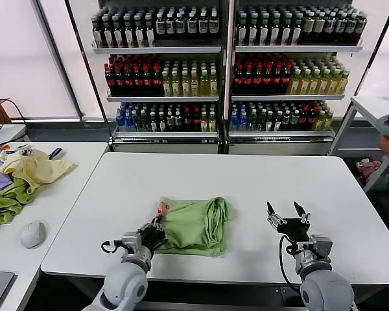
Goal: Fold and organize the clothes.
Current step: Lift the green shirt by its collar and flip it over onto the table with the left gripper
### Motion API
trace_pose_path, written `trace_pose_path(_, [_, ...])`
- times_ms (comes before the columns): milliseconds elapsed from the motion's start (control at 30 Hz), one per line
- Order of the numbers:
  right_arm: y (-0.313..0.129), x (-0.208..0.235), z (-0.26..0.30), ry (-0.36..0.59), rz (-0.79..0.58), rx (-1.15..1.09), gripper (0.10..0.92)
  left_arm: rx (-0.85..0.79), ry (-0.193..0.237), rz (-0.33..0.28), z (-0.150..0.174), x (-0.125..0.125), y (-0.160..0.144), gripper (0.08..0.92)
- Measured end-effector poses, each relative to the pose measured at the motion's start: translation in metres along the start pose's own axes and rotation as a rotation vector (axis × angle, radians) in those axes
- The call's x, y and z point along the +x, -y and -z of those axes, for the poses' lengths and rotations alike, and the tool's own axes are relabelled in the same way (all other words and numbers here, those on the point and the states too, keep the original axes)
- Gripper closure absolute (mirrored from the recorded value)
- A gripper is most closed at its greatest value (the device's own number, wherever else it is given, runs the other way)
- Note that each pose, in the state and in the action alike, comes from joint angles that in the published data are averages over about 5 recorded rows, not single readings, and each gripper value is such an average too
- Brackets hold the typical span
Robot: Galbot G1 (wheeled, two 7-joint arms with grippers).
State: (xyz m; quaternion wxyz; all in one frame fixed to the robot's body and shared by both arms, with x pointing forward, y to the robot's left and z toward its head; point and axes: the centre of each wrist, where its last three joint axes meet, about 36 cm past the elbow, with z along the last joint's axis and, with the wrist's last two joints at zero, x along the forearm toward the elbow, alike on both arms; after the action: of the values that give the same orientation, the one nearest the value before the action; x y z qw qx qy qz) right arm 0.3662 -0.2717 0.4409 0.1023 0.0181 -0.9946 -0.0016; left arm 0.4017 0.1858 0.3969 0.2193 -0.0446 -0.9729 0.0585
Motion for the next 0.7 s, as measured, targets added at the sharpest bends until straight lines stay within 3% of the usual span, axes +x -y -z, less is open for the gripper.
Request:
trace_pose_path(233, [-0.004,-0.004,0.0,0.015,0.015,-0.009,0.2,0.082,0.062,0.043,0.041,0.015,-0.056,0.885])
trace_pose_path(467, [-0.008,-0.007,0.002,0.028,0.027,-0.014,0.2,0.116,0.168,0.116,0.104,0.04,-0.119,0.885])
trace_pose_path(700, [-0.011,-0.009,0.003,0.035,0.035,-0.021,0.2,0.108,0.251,0.092,0.143,0.065,-0.122,0.885])
